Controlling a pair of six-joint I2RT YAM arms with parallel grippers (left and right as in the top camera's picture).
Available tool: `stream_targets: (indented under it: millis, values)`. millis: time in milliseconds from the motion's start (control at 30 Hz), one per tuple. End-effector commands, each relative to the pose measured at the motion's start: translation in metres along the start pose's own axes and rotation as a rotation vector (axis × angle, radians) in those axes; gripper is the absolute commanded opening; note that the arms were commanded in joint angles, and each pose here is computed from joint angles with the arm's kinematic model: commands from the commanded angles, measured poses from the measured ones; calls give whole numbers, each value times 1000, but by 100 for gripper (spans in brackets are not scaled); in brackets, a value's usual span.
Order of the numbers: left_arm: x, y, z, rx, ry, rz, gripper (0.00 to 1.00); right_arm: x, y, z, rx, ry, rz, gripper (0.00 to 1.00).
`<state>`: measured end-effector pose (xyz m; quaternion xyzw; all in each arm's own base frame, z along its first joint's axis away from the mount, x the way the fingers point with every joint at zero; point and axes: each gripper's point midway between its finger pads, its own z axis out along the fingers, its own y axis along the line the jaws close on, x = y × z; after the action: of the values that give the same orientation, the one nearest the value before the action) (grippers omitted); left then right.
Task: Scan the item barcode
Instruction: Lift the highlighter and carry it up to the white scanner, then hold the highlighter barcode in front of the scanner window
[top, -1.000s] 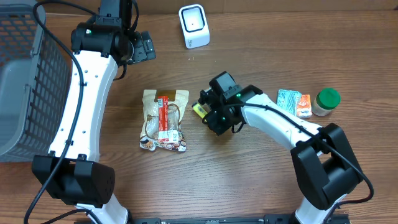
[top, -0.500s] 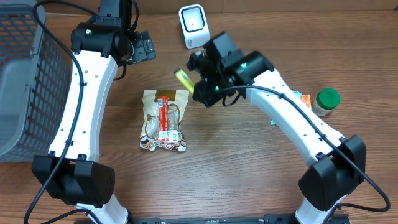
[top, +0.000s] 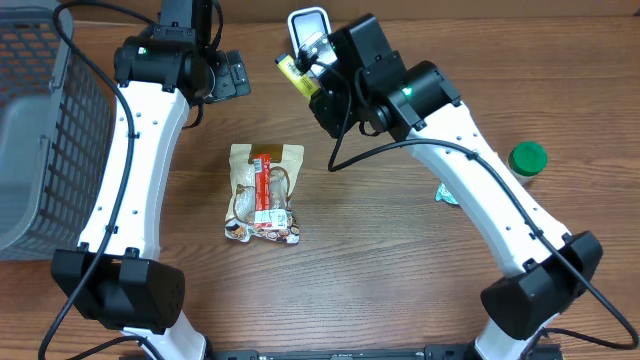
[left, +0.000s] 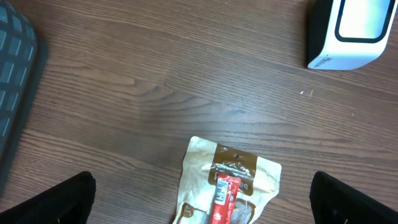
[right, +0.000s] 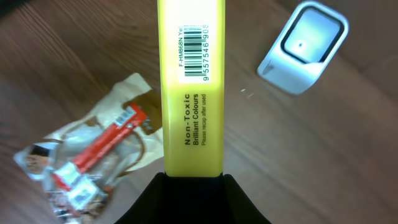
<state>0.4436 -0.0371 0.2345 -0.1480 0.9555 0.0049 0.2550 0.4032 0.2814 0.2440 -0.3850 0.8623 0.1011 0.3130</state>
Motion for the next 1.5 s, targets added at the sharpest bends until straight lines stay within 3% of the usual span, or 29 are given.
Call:
stream_targets:
  millis: [0,167,533,1067,1467]
  values:
    - [-9,-1,-17,14,-45,9,99,-1,-12,21,75,26,-109,4]
    - [-9,-1,-17,14,-45,9,100,-2,-26,48,122,27,-109,3]
    - [-9,-1,-17,14,-45,9,100,-43,-49,38,162,-116,-78,3]
    - [-8,-1,-17,14,-44,9,100,-39,-64,162,-183,-282,174,3]
    - [-9,-1,-17,14,-45,9,100,-56,-86,148,-668,-448,583,3]
